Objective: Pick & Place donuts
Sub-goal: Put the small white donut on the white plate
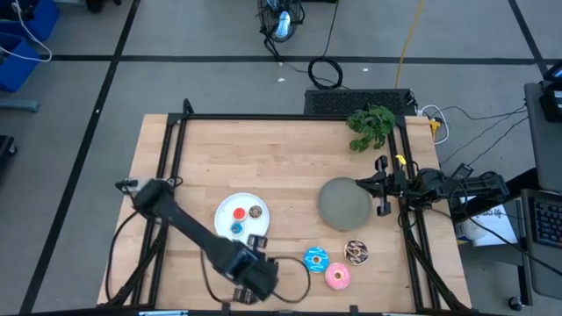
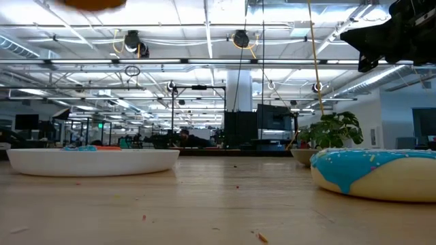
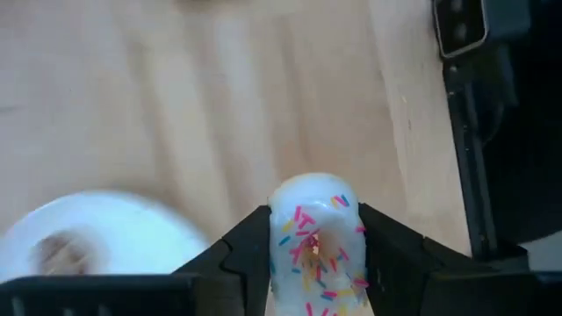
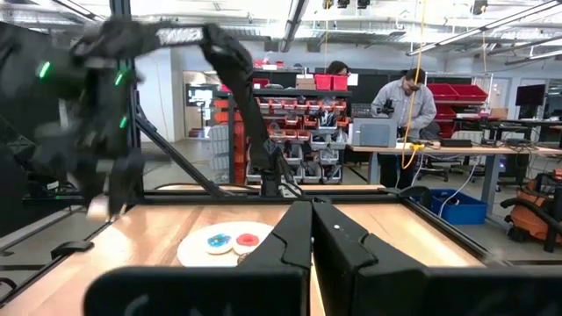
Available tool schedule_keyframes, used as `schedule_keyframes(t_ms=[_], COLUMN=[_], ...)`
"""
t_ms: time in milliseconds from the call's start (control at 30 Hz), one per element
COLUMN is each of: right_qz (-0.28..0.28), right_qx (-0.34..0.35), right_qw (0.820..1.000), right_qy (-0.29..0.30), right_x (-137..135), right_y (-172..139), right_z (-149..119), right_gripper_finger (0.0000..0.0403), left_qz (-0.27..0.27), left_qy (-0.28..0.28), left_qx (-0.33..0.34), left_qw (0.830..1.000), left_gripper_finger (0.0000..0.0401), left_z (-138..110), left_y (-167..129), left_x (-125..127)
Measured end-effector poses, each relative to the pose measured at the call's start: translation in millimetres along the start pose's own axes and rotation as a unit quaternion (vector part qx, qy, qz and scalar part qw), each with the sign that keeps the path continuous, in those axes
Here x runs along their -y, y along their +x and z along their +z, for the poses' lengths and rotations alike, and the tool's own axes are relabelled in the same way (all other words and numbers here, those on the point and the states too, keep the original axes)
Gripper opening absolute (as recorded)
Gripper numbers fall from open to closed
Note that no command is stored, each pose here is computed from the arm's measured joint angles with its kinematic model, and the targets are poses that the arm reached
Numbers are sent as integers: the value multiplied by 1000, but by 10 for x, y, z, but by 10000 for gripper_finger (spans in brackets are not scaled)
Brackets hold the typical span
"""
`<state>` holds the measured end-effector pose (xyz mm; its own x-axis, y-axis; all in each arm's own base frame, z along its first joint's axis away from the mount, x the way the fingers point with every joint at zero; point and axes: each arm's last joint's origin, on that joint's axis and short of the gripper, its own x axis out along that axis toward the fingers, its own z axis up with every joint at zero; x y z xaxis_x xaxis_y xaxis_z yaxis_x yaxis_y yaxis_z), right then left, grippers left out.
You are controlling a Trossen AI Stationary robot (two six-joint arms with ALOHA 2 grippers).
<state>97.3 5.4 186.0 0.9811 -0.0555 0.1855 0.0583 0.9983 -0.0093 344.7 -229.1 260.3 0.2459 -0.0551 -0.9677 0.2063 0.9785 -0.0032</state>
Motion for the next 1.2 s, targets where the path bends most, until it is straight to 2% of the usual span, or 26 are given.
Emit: schedule_keyframes(t_ms=[100,233,333,467,600,833,1000,1200], right_qz=[0,0,0,1,2,2,2,2], right_qx=[0,0,0,0,0,0,0,0], right_qw=[1000,1000,1000,1000,1000,1000,1000,1000], right_qy=[0,0,0,0,0,0,0,0], right_x=[0,0,0,-1,-1,-1,-1,-1], right_y=[0,0,0,0,0,0,0,0], right_z=[-1,1,1,0,0,0,0,1], right_gripper_finger=[0,0,0,0,0,0,0,0], left_qz=[21,50,61,65,61,13,11,6], left_qy=[-35,-83,-106,-114,-104,-72,-71,-70], left_qx=[18,24,16,19,7,22,17,3], left_qw=[999,995,992,991,993,997,997,998], left_gripper_finger=[150,149,149,149,149,149,149,149], left_z=[-75,-173,-209,-190,-194,-176,-272,-449], left_y=[-357,-670,-770,-772,-630,-109,232,550], left_x=[-179,-453,-635,-735,-799,-969,-1134,-1192])
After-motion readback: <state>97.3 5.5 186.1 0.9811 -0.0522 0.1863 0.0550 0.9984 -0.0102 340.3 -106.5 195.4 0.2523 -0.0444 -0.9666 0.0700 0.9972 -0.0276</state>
